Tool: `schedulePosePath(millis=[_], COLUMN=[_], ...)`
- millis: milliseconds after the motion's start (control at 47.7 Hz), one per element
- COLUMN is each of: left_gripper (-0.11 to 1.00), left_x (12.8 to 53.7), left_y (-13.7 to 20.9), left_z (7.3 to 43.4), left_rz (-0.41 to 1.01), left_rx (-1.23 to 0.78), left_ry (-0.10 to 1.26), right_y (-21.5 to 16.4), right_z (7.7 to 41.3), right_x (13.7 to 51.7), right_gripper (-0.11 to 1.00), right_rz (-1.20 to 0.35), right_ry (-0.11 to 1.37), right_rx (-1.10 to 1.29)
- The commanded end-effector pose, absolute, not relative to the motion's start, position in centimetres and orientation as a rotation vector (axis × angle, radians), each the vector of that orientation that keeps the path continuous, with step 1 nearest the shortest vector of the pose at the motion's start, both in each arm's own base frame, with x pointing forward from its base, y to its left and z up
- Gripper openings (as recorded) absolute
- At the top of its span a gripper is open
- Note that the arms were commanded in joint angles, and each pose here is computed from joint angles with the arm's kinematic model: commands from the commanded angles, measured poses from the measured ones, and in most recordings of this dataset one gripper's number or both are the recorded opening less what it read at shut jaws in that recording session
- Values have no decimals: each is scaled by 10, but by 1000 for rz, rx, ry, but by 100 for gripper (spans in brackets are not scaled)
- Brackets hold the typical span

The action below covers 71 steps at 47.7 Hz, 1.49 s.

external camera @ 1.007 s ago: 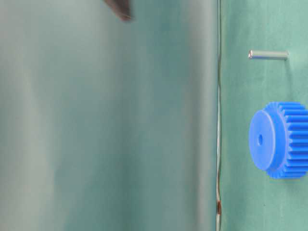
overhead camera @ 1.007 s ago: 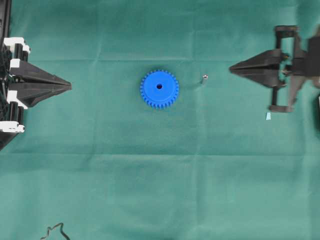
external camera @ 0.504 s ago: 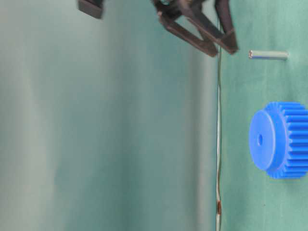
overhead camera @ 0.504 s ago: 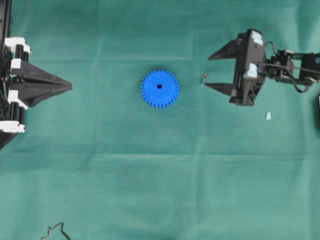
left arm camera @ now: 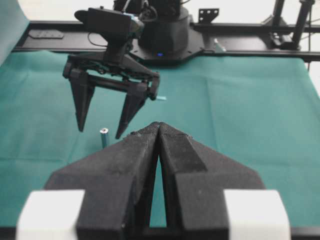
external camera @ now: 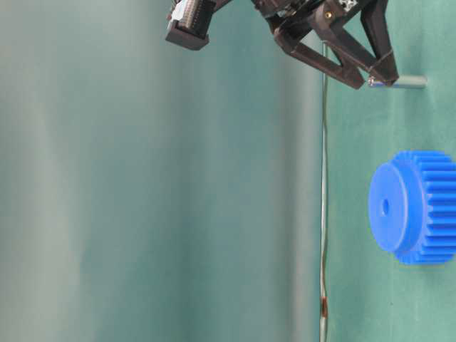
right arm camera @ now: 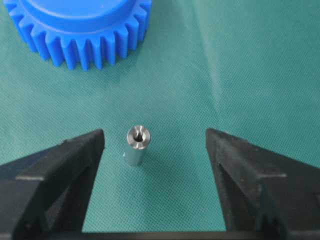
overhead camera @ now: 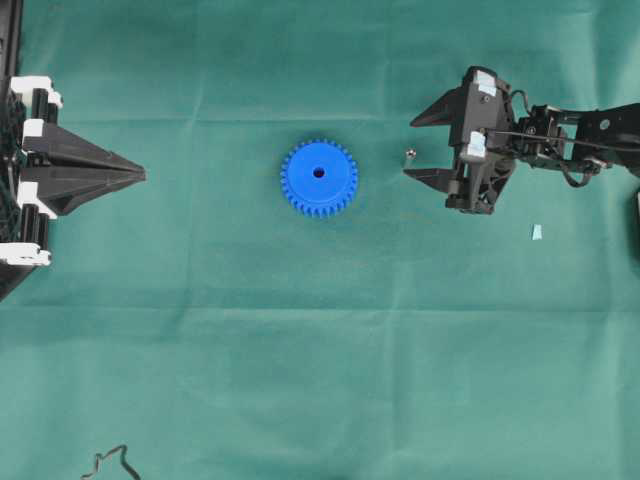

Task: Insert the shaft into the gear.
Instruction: 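Lower the open right gripper around the silver shaft and close it, then lift the shaft and carry it left over the blue gear's center hole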

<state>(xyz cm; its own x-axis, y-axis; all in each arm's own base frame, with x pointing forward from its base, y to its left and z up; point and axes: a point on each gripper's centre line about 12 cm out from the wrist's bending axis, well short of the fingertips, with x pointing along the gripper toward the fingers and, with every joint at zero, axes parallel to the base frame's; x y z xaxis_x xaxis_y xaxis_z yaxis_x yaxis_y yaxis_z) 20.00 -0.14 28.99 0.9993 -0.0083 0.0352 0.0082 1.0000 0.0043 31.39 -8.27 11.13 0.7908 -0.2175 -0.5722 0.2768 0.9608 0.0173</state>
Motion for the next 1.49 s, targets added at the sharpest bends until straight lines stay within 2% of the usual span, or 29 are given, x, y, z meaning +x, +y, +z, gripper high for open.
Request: schedulePosePath(millis=[0,105,231,294,671,1154,1469], left_gripper=[0,0,0,0,0,0,0], left_x=[203,203,203,203,203,203,203], left_y=[-1,-2,-1,-1,-1,-1,-1], left_z=[298,298,299,298,298,298,298], left_rz=[-9,-10,-9,-9,-9,-9,-9], left_rx=[7,6,7,7,6,6,6], left_ry=[-54,-54,-57,-55,-48,-48,-44], right_y=[-83,-81,-78,-77,-76,-73,-70], right_z=[120,119,117,117,120,200,206], right_x=[320,320,319,319,321,314,312], right_gripper=[77,61,29,18,17,18,18], right_rz=[-266,-257,-248,-245,-240,-229,-224], right_ry=[566,576,587,590,594,576,577], right_rx=[99,96,95,93,96,93,97])
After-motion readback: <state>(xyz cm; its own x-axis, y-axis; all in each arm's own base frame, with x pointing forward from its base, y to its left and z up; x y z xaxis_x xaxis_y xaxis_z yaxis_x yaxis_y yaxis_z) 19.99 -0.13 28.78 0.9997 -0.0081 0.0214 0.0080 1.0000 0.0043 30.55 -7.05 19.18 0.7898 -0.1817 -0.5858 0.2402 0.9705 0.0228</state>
